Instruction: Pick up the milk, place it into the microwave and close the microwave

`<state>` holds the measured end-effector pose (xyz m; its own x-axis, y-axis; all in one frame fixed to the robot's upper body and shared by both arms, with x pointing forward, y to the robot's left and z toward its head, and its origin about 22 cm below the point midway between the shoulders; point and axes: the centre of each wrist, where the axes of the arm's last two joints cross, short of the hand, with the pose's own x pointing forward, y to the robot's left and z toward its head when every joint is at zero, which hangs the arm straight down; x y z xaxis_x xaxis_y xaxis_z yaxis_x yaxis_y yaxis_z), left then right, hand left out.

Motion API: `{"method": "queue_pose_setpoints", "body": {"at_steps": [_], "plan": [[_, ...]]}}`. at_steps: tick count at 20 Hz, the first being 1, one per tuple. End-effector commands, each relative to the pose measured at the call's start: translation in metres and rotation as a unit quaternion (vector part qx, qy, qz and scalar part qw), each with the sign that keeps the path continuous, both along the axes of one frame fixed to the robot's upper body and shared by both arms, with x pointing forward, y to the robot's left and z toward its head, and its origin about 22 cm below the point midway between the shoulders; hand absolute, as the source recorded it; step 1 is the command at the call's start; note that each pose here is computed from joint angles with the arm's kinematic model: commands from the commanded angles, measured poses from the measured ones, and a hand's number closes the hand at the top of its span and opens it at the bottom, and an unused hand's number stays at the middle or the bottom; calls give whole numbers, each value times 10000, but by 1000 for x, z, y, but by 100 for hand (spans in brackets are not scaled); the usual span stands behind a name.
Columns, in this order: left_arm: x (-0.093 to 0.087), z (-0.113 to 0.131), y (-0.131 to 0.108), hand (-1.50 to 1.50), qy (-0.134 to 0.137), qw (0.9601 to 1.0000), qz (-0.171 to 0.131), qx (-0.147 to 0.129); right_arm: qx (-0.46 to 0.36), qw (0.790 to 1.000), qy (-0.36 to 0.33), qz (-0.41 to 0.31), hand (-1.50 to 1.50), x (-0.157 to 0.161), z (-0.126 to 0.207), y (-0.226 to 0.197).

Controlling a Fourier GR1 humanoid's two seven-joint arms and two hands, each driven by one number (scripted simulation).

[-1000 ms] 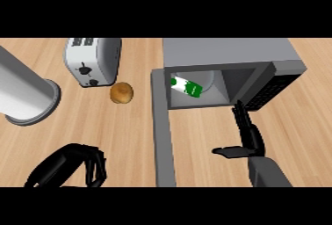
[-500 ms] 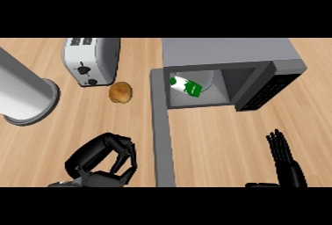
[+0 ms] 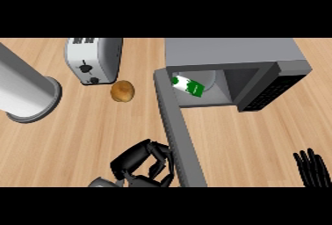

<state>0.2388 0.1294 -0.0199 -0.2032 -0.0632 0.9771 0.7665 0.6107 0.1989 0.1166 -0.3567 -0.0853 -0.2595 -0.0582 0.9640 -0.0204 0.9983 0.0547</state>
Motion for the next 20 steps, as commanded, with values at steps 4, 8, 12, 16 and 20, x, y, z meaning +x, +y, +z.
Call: {"method": "queue_pose_setpoints", "body": {"at_steps": [4, 8, 12, 16, 20], "plan": [[-21, -18, -66, 150, 262, 9986, -359, 270, 285, 9952, -350, 867, -150, -26, 54, 0], [-37, -28, -90, 150, 169, 9987, -233, 409, 380, 9894, -600, 1270, -150, -15, 86, 8], [-35, -12, -113, 150, 5, 9991, -88, 417, 465, 9866, -691, 1400, -150, -8, 100, 20], [-32, 1, -125, 150, -184, 9992, 245, 253, 354, 9821, -783, 1673, -150, -11, 124, 23], [-19, 11, -133, 150, -422, 9971, 572, 262, 403, 9781, -705, 1914, -150, -8, 130, 41]]}}
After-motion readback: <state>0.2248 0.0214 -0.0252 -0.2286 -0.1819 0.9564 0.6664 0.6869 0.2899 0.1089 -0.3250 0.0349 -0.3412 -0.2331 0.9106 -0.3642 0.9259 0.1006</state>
